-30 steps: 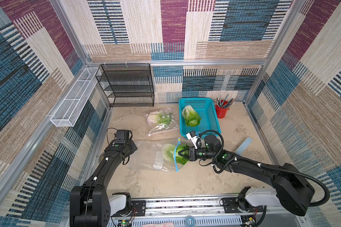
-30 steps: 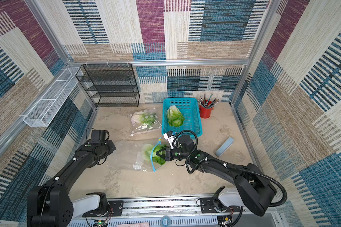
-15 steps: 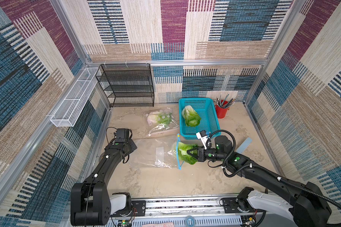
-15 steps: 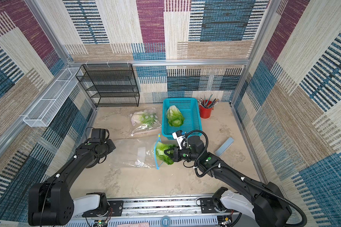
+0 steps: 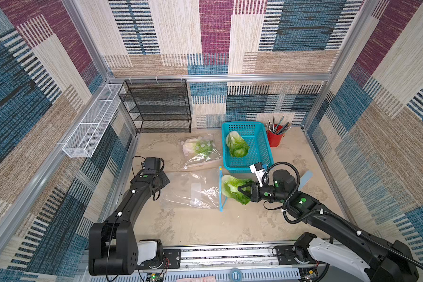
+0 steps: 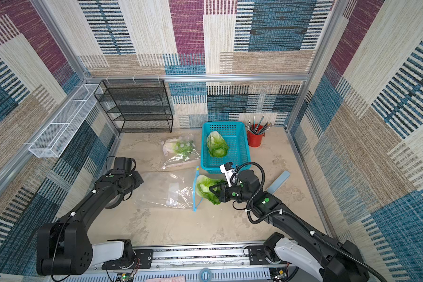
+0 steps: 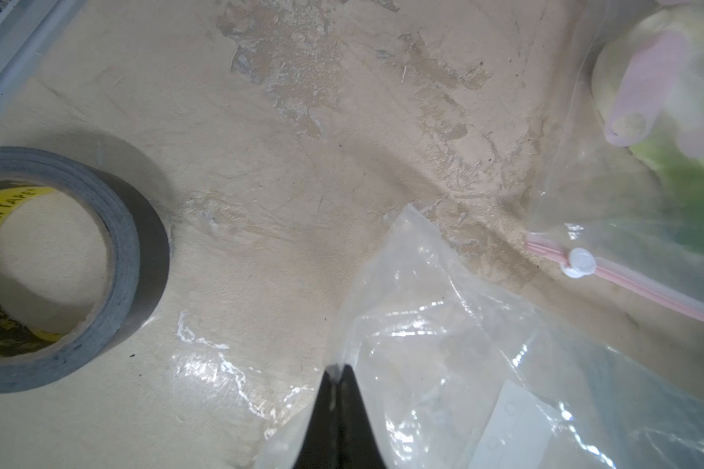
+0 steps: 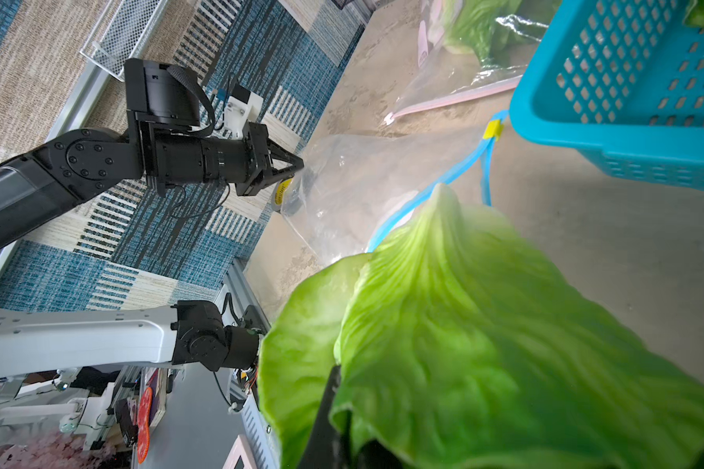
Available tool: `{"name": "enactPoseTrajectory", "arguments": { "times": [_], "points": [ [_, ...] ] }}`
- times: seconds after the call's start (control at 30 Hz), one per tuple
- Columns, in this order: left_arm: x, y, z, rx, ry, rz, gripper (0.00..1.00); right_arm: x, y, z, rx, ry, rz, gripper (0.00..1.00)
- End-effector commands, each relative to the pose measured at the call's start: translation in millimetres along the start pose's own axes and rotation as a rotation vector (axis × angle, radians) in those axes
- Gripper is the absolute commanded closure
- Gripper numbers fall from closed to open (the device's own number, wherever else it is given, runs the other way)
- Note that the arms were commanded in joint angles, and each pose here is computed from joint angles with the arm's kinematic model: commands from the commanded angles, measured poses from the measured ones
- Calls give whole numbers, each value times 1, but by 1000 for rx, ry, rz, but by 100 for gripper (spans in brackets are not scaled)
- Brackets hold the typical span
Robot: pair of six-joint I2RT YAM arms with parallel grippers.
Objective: Open the zip-top bag and take out the chinese cabbages
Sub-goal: Pick up the Chinese cabbage from the zipper food storage bag.
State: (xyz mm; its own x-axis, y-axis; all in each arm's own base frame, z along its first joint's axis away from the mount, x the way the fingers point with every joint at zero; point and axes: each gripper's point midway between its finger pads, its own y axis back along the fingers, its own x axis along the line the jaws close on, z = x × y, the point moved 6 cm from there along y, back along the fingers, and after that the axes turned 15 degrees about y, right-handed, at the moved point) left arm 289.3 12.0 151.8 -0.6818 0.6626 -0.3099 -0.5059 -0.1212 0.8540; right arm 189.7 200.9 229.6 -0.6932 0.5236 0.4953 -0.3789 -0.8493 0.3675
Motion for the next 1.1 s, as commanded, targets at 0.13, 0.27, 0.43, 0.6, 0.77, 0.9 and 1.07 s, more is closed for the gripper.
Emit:
{"name": "enactPoseTrajectory", "arguments": {
  "times": [0.13, 0.27, 0.43, 0.6, 0.77, 0.9, 1.07],
  "points": [
    [1, 0, 2, -3, 9, 23, 100, 6, 15, 13, -56, 47, -36, 100],
    [2, 2, 3, -7, 17, 24, 100, 9, 20, 20, -67, 61, -51, 100],
    [0, 6, 4, -3, 27, 19, 100, 13, 27, 26, -87, 79, -66, 100],
    [-4, 9, 5, 7, 28, 0, 94, 16, 34, 34, -110, 91, -83, 100],
    [-6, 15, 8, -2, 30, -20, 83, 22, 42, 46, -140, 122, -105, 100],
    [-8, 19, 9, -6, 25, -26, 79, 25, 47, 56, -160, 149, -123, 100],
    [-8, 24, 11, -14, 20, -28, 73, 28, 48, 66, -177, 179, -131, 100]
  ]
}}
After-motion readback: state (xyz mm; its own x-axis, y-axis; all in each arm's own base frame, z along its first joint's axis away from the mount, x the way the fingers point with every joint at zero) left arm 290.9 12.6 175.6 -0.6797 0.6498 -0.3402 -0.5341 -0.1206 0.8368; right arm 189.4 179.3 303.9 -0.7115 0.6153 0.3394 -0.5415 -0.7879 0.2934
